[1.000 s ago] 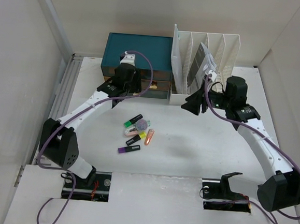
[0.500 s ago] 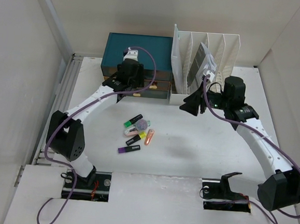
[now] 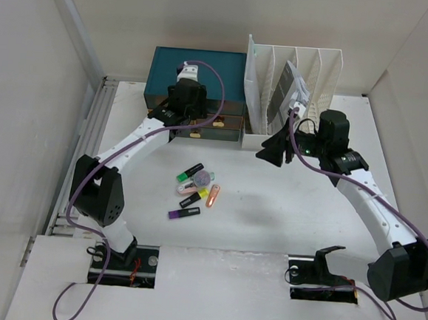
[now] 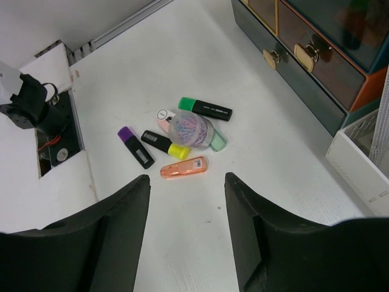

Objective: Organize the desk

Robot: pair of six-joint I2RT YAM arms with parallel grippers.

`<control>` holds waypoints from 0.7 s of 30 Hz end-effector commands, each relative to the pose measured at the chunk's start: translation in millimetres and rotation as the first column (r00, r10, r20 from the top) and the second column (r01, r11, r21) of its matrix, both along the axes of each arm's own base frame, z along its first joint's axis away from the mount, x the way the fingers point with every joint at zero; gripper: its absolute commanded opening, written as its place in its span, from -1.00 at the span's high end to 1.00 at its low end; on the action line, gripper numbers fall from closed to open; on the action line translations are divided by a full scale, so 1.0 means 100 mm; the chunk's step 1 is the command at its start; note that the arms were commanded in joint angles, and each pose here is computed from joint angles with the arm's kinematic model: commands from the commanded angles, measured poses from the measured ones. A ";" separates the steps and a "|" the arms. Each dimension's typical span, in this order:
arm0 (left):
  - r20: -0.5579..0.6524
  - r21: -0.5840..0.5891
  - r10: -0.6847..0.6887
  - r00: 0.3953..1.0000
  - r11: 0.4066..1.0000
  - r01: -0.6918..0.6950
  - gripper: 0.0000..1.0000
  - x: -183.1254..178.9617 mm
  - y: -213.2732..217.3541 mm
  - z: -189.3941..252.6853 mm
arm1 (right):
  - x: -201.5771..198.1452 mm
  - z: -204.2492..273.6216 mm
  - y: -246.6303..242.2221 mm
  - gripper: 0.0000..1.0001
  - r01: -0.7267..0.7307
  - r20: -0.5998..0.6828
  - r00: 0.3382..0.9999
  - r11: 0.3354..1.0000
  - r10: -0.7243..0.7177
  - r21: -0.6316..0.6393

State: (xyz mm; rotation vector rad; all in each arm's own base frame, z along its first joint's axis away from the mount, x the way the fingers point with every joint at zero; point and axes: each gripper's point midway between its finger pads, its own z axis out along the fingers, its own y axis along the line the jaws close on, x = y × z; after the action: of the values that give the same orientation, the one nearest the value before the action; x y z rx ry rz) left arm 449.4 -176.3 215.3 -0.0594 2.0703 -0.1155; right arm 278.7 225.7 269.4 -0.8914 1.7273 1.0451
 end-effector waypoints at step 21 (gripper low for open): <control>0.069 -0.025 0.032 0.997 0.999 -0.030 0.32 0.09 -0.01 0.20 | -0.06 0.07 0.07 -0.18 -0.064 0.044 0.997 0.998 0.063 0.028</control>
State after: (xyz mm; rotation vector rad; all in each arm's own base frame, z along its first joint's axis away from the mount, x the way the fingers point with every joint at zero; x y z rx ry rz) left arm 453.3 -182.2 203.5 -0.0513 2.0853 -0.1122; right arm 275.0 227.0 268.0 -0.9034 1.7242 1.0676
